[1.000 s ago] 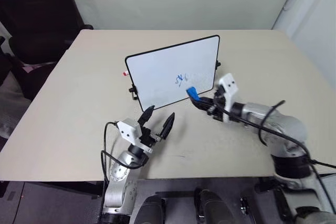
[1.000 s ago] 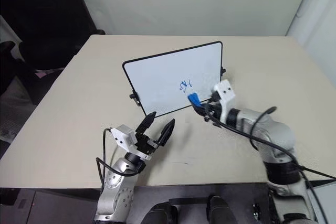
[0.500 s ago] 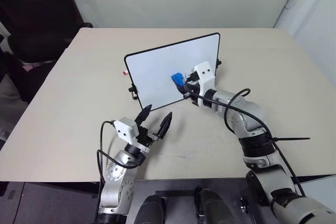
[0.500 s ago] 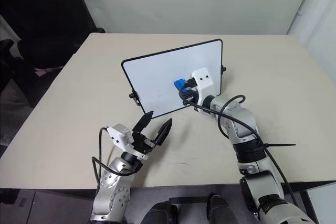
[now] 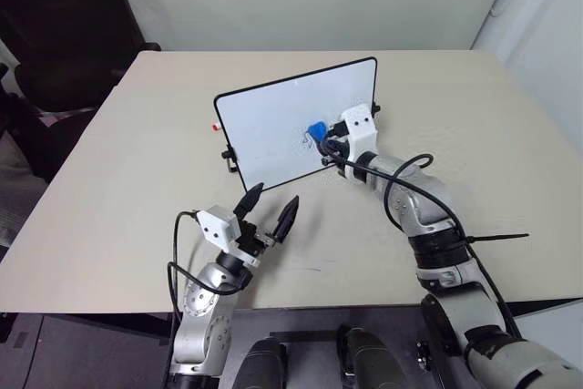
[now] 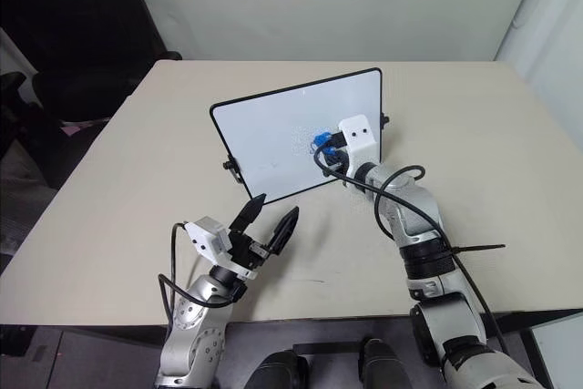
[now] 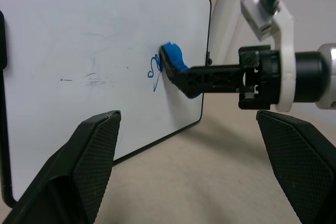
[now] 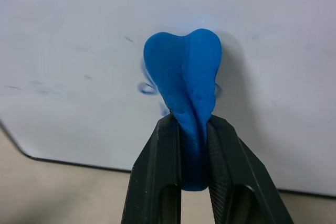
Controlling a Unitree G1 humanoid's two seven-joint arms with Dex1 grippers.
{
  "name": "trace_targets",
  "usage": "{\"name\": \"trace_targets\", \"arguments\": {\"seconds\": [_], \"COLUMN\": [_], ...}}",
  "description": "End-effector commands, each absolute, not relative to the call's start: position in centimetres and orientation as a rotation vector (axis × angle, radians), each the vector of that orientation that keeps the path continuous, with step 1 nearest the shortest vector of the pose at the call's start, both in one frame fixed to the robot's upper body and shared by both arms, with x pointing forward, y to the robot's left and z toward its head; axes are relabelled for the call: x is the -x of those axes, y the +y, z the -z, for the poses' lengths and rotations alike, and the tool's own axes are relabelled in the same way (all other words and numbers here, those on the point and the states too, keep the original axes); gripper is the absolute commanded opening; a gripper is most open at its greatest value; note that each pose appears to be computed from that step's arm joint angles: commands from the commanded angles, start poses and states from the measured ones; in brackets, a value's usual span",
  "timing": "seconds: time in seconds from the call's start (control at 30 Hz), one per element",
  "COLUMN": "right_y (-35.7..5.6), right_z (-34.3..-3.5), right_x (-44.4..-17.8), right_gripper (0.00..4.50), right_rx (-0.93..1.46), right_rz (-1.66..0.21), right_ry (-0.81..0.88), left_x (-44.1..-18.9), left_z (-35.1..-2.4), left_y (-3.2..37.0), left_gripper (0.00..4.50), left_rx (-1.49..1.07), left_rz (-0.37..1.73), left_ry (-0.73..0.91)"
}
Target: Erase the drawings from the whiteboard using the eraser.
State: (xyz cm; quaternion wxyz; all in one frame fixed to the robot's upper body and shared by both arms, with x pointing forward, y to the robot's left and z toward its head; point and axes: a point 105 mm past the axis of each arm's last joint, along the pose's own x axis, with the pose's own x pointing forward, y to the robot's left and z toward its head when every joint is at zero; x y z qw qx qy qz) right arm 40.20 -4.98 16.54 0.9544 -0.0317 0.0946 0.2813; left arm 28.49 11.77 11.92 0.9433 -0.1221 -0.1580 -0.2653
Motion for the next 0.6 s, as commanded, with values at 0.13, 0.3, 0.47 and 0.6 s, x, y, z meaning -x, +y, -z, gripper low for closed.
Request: {"name": "trace_targets", "arguments": {"seconds": [0.13,0.3,0.47,0.6], "right_y": [-3.7,-1.4,0.8,2.4], "right_z": [-16.9,-17.2,-17.7,-17.5], "right_x": [-40.4,-39.7,-38.8,-38.3], "right_gripper": [0.35,0.35,0.35,0.35], "right_rx": [0.103,0.125,0.154,0.176], "right_rz": [-0.569,-0.633,-0.699,-0.733], "right_ry": [0.173,0.159,0.132,0.124], "left_x": [-28.3,-28.3,-28.3,-28.2], "left_z": [-13.3,-13.4,-13.5,-13.5], "left_y": [11.5,11.5,11.6,11.7], "left_gripper": [4.5,4.5,4.5,4.5], "left_rx": [0.246,0.247,0.249,0.251], "left_rz": [0.552,0.551,0.549,0.546], "left_ry": [-0.377,-0.379,-0.381,-0.382]}}
